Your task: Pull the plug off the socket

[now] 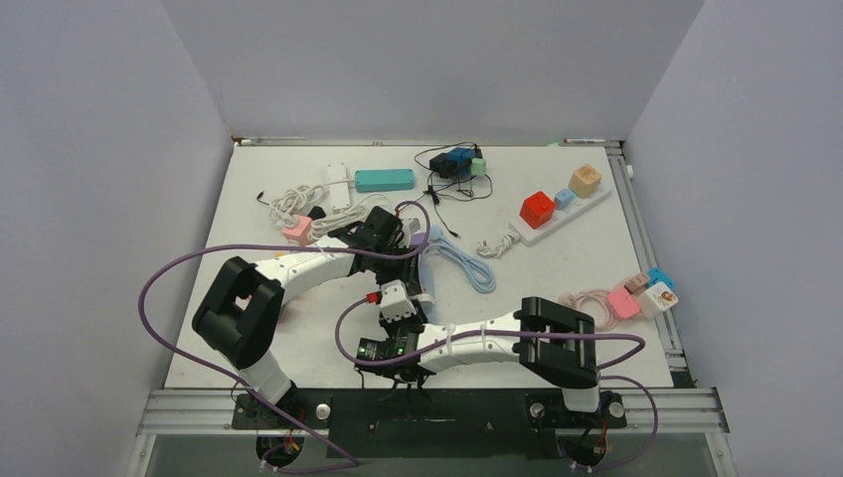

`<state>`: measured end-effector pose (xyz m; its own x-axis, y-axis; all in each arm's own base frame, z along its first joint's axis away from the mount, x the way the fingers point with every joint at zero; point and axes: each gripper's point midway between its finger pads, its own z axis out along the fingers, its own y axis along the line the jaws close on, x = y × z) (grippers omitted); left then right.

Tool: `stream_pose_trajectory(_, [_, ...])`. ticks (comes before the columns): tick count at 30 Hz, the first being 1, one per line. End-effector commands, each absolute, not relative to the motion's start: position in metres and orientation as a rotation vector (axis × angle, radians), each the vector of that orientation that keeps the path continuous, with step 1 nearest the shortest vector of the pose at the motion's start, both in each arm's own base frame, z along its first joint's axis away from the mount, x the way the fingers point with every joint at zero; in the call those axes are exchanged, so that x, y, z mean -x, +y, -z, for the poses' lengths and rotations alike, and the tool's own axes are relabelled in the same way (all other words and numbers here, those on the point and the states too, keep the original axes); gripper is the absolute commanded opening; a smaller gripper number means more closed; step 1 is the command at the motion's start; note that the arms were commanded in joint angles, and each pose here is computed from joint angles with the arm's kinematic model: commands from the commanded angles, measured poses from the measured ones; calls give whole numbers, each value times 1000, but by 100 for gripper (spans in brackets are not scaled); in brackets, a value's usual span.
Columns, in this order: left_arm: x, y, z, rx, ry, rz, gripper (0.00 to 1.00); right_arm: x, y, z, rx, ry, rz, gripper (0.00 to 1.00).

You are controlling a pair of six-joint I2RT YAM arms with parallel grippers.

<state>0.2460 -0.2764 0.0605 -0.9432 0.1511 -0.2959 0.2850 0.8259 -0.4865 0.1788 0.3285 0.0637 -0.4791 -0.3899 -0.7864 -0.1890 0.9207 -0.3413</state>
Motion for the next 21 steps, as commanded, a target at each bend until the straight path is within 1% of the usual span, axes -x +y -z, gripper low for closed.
stream_pose_trajectory(1, [-257, -266, -54, -379, 2744, 687, 0, -190, 325, -92, 304, 2073, 136, 5])
stream_pose_trajectory(6, [-257, -266, -54, -382, 2743, 686, 0, -198, 309, -84, 222, 2147, 44, 5])
stream_pose_trajectory(11, [-257, -266, -54, -381, 2745, 685, 0, -201, 301, -84, 189, 2164, 18, 5])
stream_pose_trajectory(21, [-258, -266, -54, -380, 2744, 682, 0, -199, 310, -87, 207, 2154, -16, 5])
